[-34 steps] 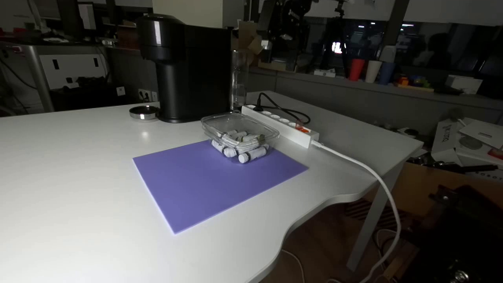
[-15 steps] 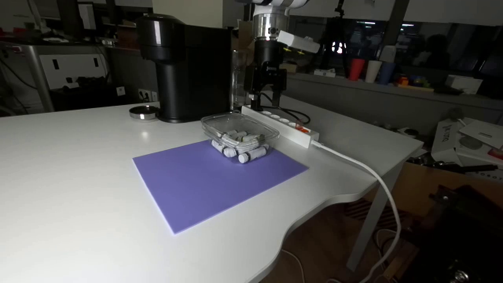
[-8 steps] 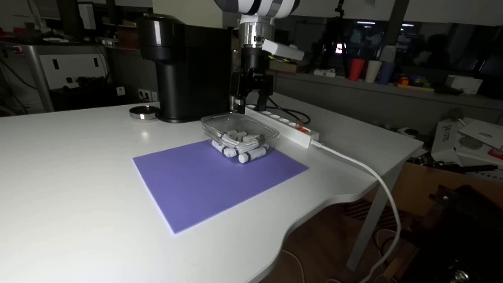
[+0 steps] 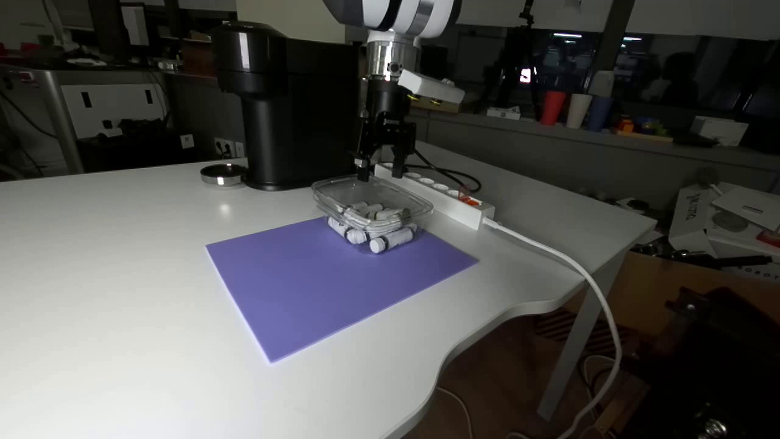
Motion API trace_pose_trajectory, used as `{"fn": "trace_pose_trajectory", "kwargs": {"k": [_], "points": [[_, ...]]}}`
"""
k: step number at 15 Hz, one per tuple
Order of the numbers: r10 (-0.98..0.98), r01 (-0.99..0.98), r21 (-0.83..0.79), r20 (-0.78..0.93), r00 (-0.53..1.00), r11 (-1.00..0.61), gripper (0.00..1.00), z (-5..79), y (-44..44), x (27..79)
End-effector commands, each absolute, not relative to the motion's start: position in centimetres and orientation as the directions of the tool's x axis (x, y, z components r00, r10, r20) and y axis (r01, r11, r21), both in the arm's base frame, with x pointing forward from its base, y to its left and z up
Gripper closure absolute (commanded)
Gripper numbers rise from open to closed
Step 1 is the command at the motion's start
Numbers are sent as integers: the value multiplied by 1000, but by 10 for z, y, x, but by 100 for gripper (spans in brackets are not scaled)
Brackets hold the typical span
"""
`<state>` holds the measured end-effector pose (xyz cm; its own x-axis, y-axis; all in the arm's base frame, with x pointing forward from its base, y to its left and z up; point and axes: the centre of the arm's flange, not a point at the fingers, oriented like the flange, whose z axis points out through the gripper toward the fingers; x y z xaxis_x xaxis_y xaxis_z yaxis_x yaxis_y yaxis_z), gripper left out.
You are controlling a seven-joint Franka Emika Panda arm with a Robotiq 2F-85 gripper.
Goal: Open the lid of the clear bowl
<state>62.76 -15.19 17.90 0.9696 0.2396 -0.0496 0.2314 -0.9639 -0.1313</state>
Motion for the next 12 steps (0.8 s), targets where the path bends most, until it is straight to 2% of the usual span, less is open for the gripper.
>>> {"fn": "trace_pose_trajectory", "kwargs": {"k": [1,12], "points": [[209,207,-127,-2,978,-970,0,176,-146,635],[214,221,-90,82,973,-971,0,179,-142,643]]}}
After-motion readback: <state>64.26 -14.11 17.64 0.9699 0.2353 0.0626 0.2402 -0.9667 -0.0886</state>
